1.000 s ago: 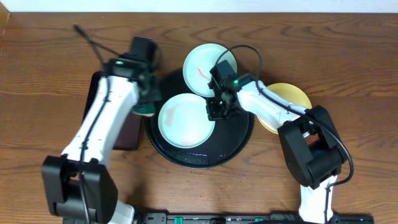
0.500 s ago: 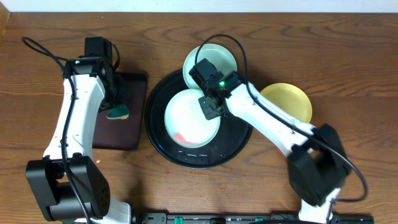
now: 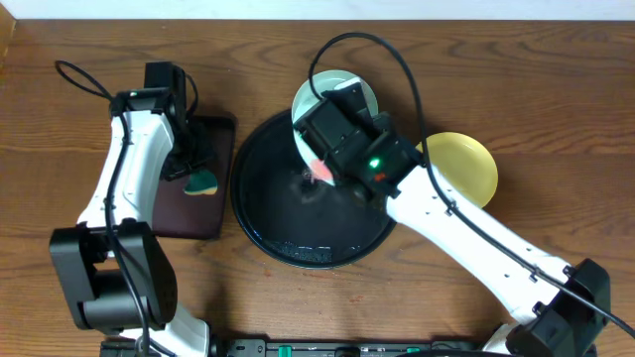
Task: Clean dirty plates on tray and stack at the side
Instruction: 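Lift the green plate with the right gripper and carry it right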
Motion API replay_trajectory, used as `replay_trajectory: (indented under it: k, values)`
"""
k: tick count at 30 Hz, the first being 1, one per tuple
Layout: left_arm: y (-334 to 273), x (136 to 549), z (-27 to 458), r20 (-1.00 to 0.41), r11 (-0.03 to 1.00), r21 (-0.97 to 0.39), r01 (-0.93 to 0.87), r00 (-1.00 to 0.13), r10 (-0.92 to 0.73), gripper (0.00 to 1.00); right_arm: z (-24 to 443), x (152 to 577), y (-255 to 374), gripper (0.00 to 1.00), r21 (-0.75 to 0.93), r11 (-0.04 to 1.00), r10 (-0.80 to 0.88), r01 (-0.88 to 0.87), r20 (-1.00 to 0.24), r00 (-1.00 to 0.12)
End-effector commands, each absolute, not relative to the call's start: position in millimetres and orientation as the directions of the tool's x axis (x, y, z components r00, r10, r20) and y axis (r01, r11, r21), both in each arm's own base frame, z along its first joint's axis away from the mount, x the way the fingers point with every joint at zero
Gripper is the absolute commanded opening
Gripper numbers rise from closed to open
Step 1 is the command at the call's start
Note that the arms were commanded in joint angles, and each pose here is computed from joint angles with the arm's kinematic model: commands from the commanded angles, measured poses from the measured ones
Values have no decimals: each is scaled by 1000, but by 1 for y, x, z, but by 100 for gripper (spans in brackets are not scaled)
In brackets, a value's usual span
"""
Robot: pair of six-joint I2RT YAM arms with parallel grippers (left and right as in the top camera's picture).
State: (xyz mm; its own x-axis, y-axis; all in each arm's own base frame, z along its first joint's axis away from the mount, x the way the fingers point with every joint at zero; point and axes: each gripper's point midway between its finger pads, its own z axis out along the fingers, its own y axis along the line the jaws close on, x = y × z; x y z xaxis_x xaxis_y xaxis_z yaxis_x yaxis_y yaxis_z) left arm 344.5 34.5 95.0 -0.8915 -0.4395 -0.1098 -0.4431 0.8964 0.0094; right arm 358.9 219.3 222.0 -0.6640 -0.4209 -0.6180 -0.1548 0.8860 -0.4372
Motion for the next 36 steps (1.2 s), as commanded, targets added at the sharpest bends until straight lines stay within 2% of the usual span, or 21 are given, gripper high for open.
replay_trajectory:
  k: [1, 13, 23, 30, 36]
  values:
    - [33, 343, 89, -85, 898, 5, -440, -895, -438, 7, 260, 355, 214, 1, -559, 827, -482, -50, -660, -576]
    - [33, 343, 88, -81, 898, 7, -440, -895, -438, 7, 312, 326, 225, 1, -697, 699, -594, 160, -691, -412]
    - [33, 343, 88, -81, 898, 7, -440, -895, -438, 7, 314, 323, 228, 1, -691, 704, -593, 165, -699, -400]
    - [33, 342, 88, -80, 898, 7, -440, -895, -438, 7, 278, 329, 241, 1, -624, 781, -559, -28, -677, -479]
    - [33, 342, 88, -78, 898, 8, -440, -896, -438, 8, 227, 342, 240, 1, -400, 883, -456, -245, -610, -648]
